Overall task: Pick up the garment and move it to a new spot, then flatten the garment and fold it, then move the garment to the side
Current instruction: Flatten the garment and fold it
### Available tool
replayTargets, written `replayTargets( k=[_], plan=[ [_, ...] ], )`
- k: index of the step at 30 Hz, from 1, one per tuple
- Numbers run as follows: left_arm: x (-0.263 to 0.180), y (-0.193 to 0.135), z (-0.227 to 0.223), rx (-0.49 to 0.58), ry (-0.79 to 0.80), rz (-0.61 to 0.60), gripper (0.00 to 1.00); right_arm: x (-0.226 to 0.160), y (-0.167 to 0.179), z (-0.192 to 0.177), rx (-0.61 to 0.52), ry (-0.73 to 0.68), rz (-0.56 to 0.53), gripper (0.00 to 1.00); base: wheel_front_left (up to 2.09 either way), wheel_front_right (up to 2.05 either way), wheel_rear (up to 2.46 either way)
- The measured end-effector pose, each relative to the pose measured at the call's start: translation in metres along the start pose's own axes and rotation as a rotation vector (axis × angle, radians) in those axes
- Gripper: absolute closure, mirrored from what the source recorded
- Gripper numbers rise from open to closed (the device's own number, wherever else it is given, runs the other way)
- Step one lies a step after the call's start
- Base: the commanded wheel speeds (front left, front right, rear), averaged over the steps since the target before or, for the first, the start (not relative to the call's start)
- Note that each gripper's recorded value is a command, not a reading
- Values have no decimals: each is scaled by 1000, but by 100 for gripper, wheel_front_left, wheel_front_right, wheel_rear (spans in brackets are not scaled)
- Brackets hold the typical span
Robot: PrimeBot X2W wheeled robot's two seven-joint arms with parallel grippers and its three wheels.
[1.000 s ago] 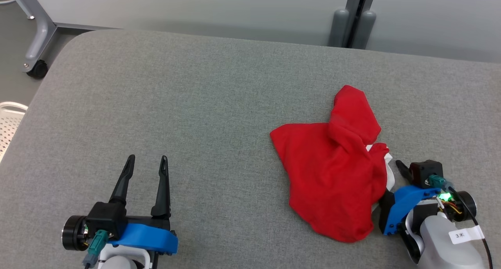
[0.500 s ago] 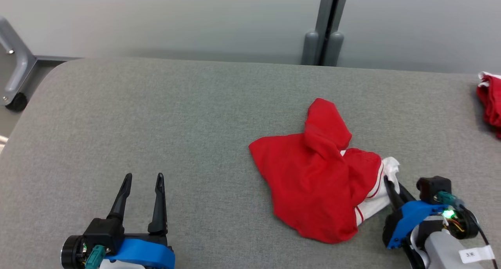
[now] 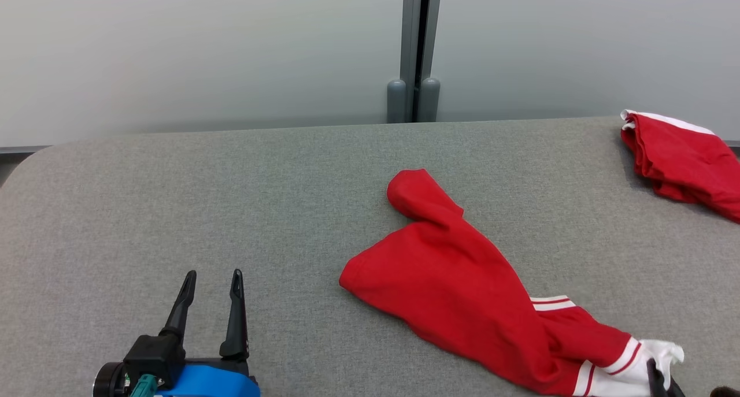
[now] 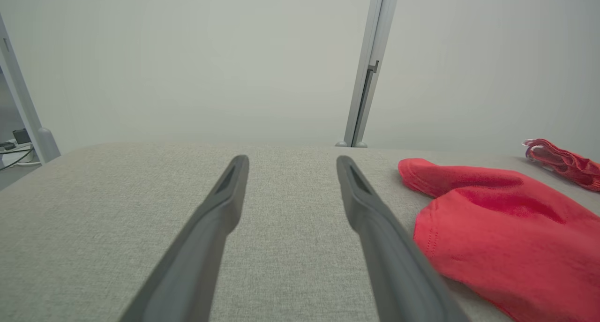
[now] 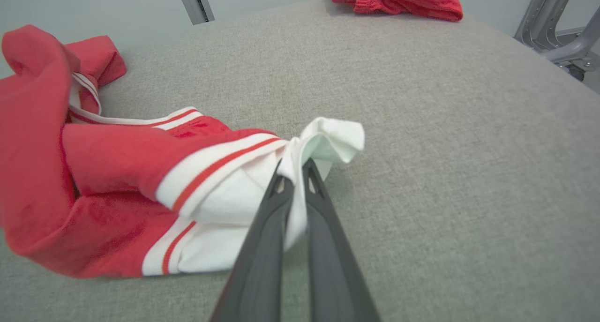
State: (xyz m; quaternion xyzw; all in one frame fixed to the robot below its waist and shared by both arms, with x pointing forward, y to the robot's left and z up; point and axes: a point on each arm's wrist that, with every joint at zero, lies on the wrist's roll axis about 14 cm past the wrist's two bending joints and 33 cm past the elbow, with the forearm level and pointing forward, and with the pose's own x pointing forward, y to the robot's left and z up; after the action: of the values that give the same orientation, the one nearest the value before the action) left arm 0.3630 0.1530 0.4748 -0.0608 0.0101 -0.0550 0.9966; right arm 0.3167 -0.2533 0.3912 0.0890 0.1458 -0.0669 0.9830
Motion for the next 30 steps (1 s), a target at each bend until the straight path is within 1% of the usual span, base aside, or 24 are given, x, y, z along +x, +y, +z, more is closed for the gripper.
replayTargets(
  k=[3, 4, 5, 6, 12, 16, 22, 27, 30],
  plan=[
    [1, -1, -1, 0, 3, -3, 0, -14, -6, -12, 16, 31, -30, 100, 0, 0, 0],
    [1, -1, -1, -1, 4, -4, 0, -16, -6, -12, 16, 32, -35, 93, 0, 0, 0],
    [1, -1, -1, -1, 4, -5, 0, -17, -6, -12, 17, 32, -38, 68, 0, 0, 0],
    [1, -2, -1, -1, 4, -6, 0, -18, -6, -9, 17, 24, -41, 0, 0, 0, 0],
    [-1, 1, 0, 0, 0, 5, 0, -9, 0, 26, -12, -84, -27, 0, 0, 0, 0],
    [-4, 6, 2, 1, -6, 19, 0, 6, 20, 61, -44, -177, 31, 0, 0, 0, 0],
    [-7, 12, 2, 2, -7, 41, 0, 32, 68, 110, -96, -273, 168, 0, 0, 0, 0],
    [-10, 16, 0, 3, 0, 57, 0, 55, 120, 147, -140, -328, 303, 0, 0, 0, 0],
    [-10, 21, 1, 4, -1, 69, 0, 69, 152, 162, -193, -337, 383, 0, 0, 0, 0]
  ],
)
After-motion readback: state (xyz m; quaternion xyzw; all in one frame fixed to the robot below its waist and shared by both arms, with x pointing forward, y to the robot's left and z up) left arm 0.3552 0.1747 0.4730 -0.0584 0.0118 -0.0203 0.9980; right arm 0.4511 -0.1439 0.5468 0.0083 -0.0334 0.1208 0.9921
